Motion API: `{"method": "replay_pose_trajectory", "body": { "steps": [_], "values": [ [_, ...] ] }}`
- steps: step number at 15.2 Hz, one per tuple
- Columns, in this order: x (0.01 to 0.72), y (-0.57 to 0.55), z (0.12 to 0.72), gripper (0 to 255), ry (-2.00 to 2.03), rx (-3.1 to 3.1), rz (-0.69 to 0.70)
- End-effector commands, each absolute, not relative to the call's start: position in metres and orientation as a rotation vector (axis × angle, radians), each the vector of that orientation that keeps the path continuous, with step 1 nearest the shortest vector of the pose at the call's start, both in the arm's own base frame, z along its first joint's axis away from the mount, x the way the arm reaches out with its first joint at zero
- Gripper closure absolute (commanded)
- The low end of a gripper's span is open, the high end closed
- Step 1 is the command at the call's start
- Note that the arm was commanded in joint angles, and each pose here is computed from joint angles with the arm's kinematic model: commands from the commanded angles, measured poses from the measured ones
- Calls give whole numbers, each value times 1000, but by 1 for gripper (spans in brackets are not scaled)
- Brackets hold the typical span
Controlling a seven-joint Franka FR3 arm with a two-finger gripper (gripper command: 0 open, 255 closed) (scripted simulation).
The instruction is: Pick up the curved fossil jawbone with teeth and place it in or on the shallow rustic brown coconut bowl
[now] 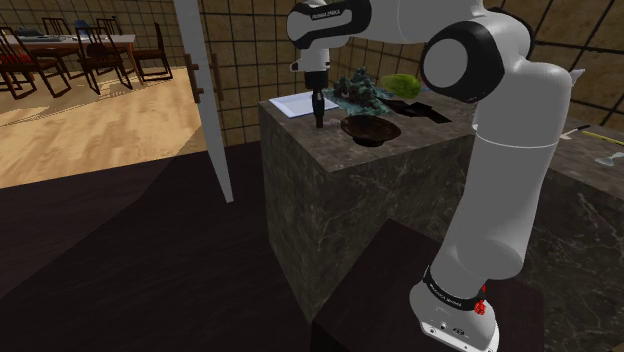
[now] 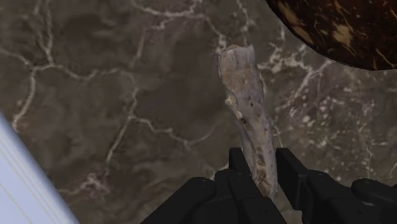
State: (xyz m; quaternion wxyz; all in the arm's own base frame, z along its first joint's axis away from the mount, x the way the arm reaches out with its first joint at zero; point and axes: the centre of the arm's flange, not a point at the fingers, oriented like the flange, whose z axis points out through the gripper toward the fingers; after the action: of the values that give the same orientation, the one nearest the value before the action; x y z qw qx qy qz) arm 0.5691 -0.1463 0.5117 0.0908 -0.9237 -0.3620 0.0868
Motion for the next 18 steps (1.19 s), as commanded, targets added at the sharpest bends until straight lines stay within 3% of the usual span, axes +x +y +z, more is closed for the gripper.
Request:
{"method": "replay_pose_trajectory", "body": {
  "steps": [1,7,18],
  "values": [
    [569,-147,511,255,-1074,-2746,260],
    [569,-147,511,255,-1074,-2746,260],
    [569,-147,569,255,-1074,-2746,260]
  ]
}}
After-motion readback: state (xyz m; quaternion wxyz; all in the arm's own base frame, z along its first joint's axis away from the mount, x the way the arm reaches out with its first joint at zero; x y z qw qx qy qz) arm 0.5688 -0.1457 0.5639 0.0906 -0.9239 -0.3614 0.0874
